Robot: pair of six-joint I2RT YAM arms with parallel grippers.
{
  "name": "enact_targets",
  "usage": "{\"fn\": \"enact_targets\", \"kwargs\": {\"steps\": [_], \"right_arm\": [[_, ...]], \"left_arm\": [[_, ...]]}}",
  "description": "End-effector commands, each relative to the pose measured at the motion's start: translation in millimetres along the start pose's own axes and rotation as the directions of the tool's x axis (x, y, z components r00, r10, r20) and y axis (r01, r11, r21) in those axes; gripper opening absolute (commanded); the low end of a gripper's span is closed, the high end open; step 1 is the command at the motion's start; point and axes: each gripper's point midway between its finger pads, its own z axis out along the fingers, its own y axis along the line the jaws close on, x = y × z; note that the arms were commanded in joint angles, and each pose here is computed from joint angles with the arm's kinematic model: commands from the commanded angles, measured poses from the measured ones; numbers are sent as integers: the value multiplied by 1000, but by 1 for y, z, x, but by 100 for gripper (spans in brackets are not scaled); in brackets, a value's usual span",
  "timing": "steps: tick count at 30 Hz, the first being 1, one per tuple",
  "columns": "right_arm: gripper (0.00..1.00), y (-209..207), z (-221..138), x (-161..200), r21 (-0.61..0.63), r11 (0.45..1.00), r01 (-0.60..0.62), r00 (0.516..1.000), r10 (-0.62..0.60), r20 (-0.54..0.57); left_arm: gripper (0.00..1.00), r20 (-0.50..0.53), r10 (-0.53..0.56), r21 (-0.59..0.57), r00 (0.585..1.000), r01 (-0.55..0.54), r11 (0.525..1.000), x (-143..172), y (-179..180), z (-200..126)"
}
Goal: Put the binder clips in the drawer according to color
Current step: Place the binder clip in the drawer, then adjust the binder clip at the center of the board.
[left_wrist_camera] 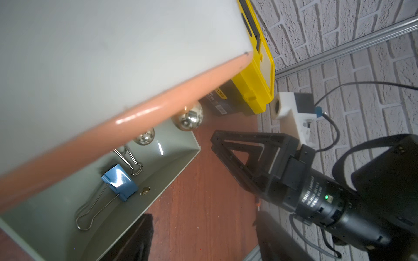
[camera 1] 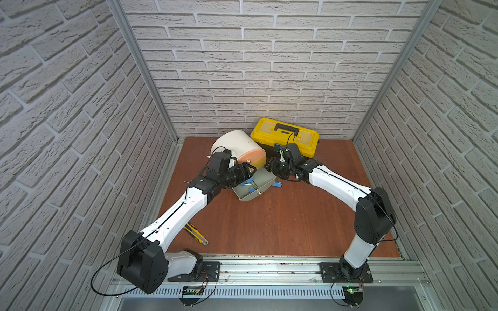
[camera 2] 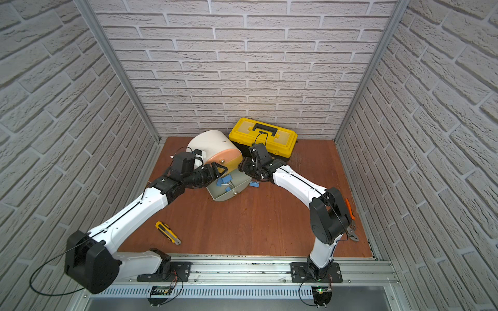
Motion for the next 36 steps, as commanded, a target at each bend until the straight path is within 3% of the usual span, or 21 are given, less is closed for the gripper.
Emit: {"fn": "enact_targets", "kwargs": {"steps": [1,8,15,24,29,36], "right_arm": [[56,-6,-28,-23,44,997,58,996,-60,65],[41,-45,-27,-36,131,991,13,999,-20,51],[30,-75,1,-32,242,967,78,997,-69,-45],[9,-91,42,-27,247,968,40,991,-8,-131],[3,-99,65,-24,256,966,31,986,13,-169],[2,-111,88,-16,270,963,11,978,46,-203]], "left_arm": [[76,15,83,-6,996,-83,997,-4,-13,-17],[76,9,124,-50,992,-124,991,-1,-10,-34],[76,19,102,-70,995,-101,992,3,3,-45],[76,40,77,-90,996,-73,993,4,16,-55],[76,47,58,-96,997,-54,994,4,20,-58],[76,47,42,-107,998,-36,994,6,27,-62]]}}
